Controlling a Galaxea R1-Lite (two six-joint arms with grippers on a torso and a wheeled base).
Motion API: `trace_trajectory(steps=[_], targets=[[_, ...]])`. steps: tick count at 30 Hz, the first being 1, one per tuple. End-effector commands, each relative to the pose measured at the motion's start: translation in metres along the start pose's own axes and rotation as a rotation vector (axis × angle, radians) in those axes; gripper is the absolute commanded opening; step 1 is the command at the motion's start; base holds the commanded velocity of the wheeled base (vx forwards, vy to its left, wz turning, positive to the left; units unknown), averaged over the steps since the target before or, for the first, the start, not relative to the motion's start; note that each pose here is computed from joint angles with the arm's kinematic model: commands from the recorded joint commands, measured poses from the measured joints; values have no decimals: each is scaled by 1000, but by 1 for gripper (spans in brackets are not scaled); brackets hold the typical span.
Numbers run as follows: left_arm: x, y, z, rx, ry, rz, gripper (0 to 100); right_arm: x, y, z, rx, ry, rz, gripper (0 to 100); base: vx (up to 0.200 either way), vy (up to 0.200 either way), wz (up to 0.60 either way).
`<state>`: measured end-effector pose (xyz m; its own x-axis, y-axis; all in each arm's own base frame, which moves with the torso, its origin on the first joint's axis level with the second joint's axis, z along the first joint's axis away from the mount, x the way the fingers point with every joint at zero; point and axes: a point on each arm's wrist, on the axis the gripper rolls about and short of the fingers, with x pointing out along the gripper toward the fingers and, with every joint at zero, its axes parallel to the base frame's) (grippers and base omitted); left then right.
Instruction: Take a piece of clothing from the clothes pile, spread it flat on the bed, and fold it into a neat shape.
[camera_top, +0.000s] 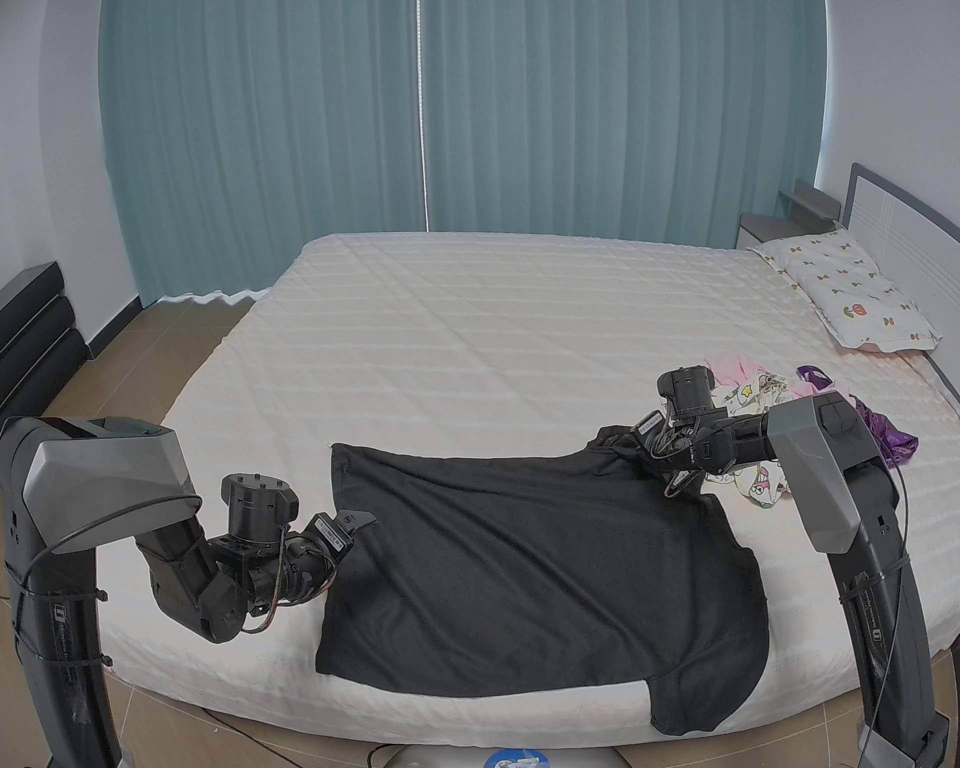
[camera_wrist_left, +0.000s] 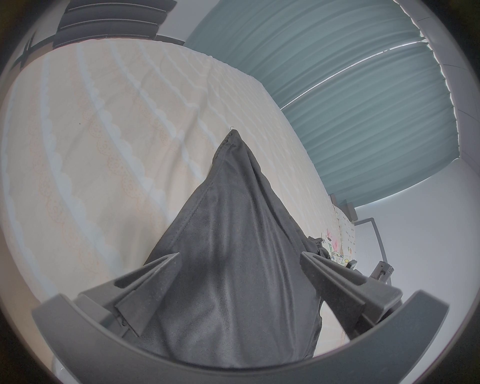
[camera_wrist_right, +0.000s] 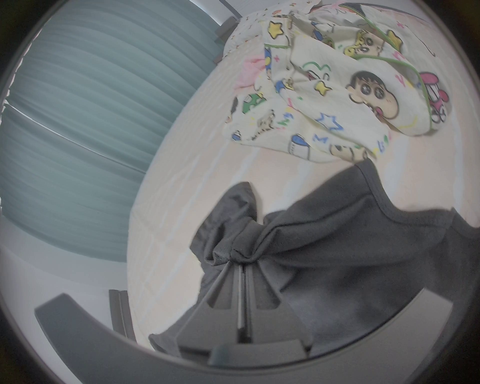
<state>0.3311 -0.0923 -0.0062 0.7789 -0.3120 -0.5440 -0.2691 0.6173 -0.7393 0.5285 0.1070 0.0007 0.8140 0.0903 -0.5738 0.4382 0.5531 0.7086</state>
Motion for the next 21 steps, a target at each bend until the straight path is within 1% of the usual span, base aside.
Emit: trace_trajectory(steps=[1, 2, 5, 9, 13, 16, 17, 21], targets=[[0, 0, 0, -1, 1, 1, 100, -2, 4, 10, 9, -34, 38, 0, 0, 0, 0], [0, 0, 0, -1, 1, 1, 100, -2, 5, 15, 9, -66, 59, 0, 0, 0, 0], [0, 0, 0, -1, 1, 1, 100, -2, 6, 21, 4, -98, 90, 0, 0, 0, 0], [0, 0, 0, -1, 1, 1, 100, 1, 2, 32, -42, -146, 126, 0, 0, 0, 0], [0, 0, 0, -1, 1, 1, 100, 0, 3, 42, -45, -187, 163, 0, 0, 0, 0], [0, 0, 0, -1, 1, 1, 100, 0, 5, 44, -56, -202, 186, 0, 0, 0, 0], [0, 0, 0, -1, 1, 1, 100, -1, 5, 46, -72, -211, 192, 0, 0, 0, 0], [0, 1, 0, -1, -1, 2, 100, 3, 2, 44, -108, -218, 194, 0, 0, 0, 0]])
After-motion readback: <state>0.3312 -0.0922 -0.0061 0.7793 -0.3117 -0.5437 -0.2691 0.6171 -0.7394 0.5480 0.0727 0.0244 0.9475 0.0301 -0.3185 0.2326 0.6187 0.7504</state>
